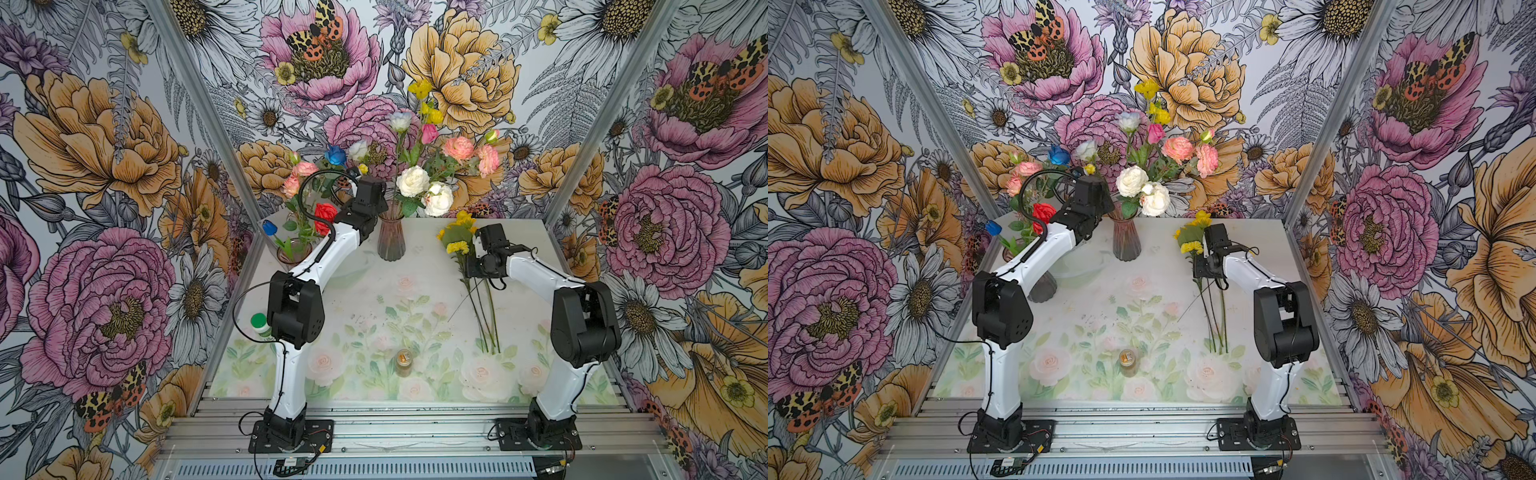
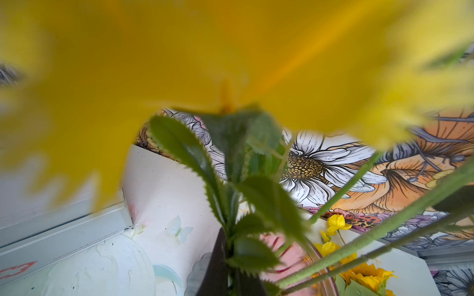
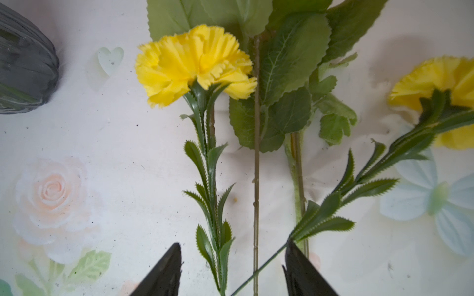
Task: Pick out yellow flowers from the vase
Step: Pick up the flower from the vase.
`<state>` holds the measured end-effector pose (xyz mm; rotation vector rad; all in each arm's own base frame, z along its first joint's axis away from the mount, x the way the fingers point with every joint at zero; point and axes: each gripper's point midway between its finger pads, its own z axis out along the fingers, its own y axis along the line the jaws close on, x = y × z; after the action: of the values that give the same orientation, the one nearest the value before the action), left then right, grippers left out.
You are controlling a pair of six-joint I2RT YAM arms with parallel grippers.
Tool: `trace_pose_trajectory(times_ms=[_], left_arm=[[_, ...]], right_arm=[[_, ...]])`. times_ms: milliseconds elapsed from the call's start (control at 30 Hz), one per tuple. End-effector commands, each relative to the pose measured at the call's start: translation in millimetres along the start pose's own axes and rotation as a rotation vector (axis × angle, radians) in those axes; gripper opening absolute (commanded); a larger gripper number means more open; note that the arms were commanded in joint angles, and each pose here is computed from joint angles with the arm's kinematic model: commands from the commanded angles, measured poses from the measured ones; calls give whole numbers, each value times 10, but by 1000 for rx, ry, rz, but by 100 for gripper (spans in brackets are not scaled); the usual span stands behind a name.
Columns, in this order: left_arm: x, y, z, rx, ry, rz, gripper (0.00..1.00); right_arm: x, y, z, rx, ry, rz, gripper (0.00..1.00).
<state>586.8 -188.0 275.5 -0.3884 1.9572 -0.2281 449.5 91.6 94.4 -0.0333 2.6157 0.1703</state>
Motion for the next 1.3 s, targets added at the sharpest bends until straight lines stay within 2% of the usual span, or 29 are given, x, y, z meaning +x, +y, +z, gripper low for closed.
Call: trace_pose_trajectory(times_ms=[0, 600, 933, 1167, 1267], left_arm=[[-435, -184, -404, 41, -92, 36, 0], [-648, -813, -974, 216, -122, 218, 0], [-840, -859, -1378, 263, -146, 302, 0], [-1025, -690, -1566, 252, -161, 316, 0], [-1293, -612, -1839, 262, -209, 296, 0]], right_arm=[[-84, 47, -175, -24, -42, 4, 65], [-123, 127, -540, -76, -123, 7, 65], [-179, 263, -823, -149, -208, -8, 65], [-148, 608, -1064, -238, -291, -95, 65], [-92, 773, -1132, -272, -304, -146, 65]])
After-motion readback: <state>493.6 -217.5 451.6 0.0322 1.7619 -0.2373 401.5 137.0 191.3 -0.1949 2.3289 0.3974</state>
